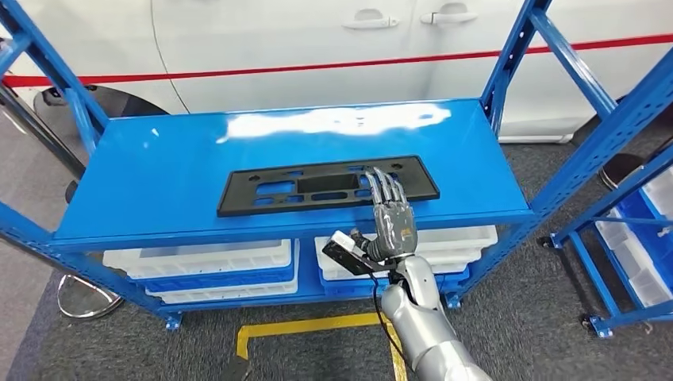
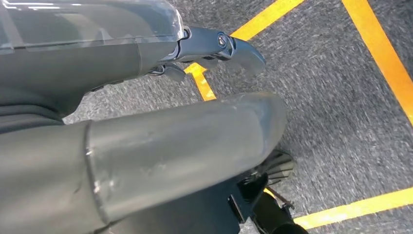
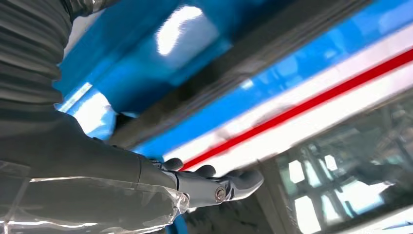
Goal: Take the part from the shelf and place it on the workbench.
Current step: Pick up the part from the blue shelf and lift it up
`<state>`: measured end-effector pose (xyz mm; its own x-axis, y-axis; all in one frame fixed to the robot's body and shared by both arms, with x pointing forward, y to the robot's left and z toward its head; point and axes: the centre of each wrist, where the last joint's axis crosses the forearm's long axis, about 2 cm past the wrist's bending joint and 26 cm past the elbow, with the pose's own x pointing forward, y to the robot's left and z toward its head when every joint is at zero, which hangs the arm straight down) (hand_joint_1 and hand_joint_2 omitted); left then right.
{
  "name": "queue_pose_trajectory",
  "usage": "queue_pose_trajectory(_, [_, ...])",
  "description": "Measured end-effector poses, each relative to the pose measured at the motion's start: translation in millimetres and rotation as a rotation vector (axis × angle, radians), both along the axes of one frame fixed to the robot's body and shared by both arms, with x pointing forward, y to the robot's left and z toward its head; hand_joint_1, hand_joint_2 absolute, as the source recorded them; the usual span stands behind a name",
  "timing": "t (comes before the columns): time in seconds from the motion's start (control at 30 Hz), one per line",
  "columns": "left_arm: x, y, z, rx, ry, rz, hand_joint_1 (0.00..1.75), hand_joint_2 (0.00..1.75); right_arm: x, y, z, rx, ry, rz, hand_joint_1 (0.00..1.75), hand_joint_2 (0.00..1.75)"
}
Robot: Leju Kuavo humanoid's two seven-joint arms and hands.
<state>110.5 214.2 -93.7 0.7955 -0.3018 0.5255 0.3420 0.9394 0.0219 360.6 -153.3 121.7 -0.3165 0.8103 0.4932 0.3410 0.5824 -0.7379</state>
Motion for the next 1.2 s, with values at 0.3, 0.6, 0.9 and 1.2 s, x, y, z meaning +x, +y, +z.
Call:
queue_pose_trajectory(0.3, [-1.3,-0.1,-0.3,0.004,0.006,-0.002,0.00,0.00,-0.5,6.0,1.5,0.011,0.002,0.007,0.00,1.75])
queue_pose_trajectory(0.6, [1.2,0.2,0.3,0.007,0.000,0.002,0.00,0.00,1.0,9.5,4.9,0.025,-0.002,0.009,0.00,1.75])
queue_pose_trajectory(0.9, [1.7,-2.3,0.8,-0.010,-0.013,0.015,0.00,0.00,-1.1,7.7,1.5,0.024,0.006,0.007,0.00,1.75])
queue_pose_trajectory(1.2, [2.6,-2.9,1.1,-0.011,-0.021,0.018,0.00,0.00,-1.0,8.5,2.2,0.025,0.000,0.012,0.00,1.75])
